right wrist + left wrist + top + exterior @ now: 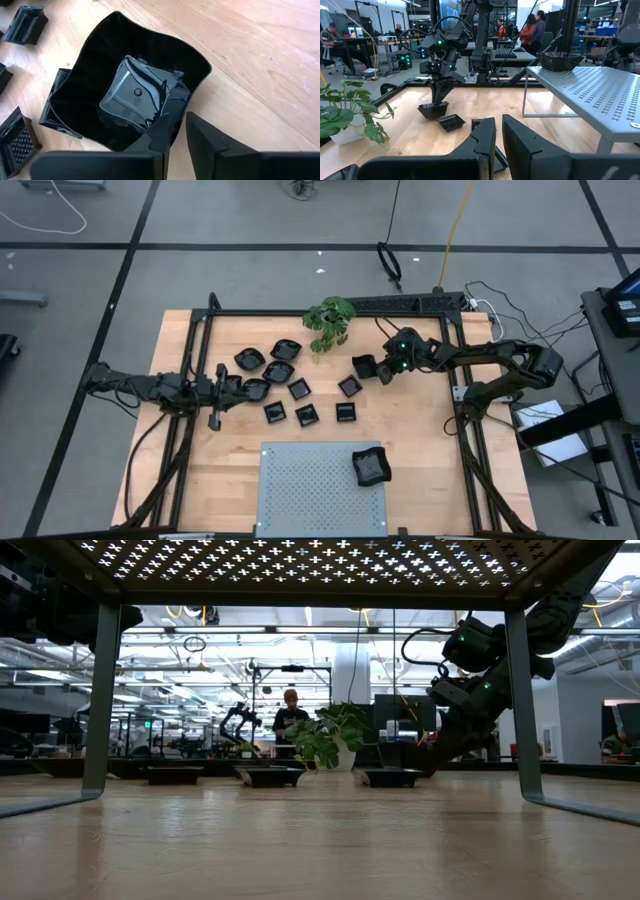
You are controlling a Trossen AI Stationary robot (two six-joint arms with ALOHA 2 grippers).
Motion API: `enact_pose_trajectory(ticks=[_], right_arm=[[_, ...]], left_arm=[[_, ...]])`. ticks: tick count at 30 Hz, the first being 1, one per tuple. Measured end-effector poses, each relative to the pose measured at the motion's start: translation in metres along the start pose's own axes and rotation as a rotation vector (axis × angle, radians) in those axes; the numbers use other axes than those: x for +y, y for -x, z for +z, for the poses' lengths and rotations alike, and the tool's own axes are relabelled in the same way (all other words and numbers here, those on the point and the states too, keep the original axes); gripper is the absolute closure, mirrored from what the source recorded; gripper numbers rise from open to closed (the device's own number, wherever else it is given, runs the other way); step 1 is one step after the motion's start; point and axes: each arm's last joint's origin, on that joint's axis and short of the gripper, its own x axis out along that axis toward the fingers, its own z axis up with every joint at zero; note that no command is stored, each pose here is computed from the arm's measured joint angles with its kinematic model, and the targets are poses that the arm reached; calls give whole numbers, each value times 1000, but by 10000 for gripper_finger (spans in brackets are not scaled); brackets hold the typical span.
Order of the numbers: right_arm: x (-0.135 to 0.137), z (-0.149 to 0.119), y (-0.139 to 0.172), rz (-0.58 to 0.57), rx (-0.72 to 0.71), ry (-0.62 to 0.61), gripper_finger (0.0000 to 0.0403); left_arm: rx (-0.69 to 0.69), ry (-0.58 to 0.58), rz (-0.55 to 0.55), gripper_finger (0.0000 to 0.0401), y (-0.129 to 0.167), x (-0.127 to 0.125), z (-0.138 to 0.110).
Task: Pick & Place Mini shaped plates
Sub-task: Stack the distorted square plate onto the stacked distorted square plate on the shelf
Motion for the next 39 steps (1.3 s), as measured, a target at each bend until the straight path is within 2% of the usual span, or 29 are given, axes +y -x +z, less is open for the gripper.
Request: enact_pose_trajectory(ticks=[9,21,39], right_arm=[[0,0,0,5,4,2,398],[3,4,7,15,-37,17,402],[34,30,85,150,-420,111,403]], left_arm=[[0,0,0,366,0,0,0],[0,0,0,366,0,0,0],[0,0,0,366,0,0,0]])
